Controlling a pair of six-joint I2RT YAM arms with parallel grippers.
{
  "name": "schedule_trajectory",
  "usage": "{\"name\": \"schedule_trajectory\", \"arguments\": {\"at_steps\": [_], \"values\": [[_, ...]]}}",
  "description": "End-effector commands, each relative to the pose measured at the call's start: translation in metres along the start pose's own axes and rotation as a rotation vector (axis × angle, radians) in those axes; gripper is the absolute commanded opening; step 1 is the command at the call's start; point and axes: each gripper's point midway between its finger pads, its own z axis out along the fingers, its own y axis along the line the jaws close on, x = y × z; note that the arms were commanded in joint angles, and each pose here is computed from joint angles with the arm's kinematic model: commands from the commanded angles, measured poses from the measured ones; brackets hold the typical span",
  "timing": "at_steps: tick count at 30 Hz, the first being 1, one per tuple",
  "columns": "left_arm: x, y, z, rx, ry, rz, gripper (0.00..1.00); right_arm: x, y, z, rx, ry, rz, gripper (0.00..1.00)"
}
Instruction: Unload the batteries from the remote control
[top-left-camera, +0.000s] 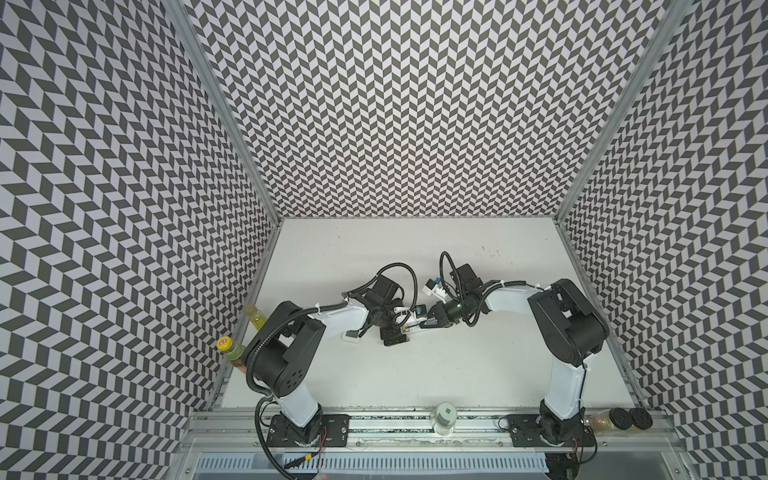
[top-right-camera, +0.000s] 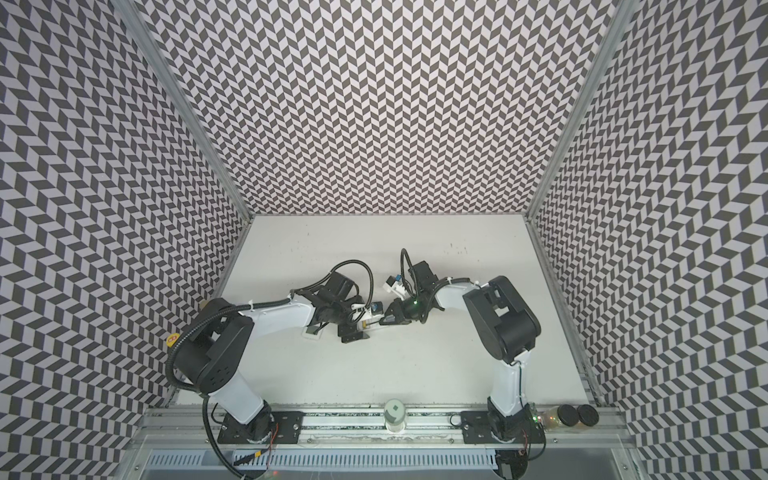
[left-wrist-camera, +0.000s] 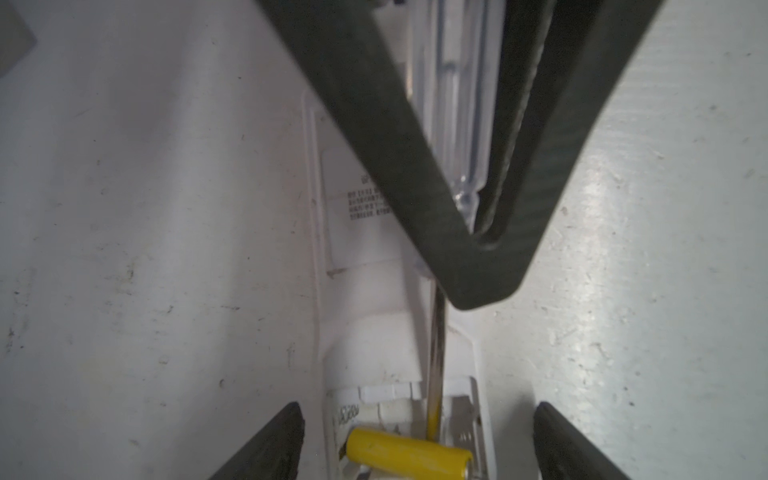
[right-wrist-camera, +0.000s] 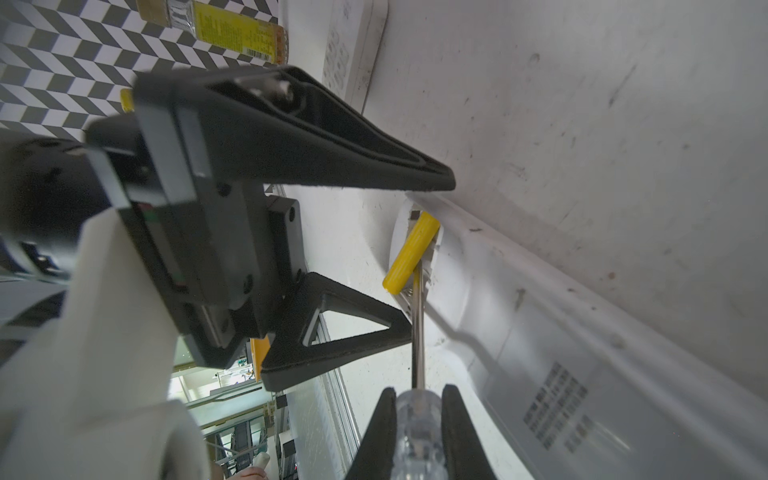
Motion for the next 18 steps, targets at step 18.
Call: {"name": "schedule_trajectory", "arguments": {"at_steps": [18], "values": [[-0.008, 0.006, -0.006, -0.021, 0.005, 0.009, 0.81, -0.019, 0.022, -0.007, -0.081, -0.032, -0.035, 0.0]]}}
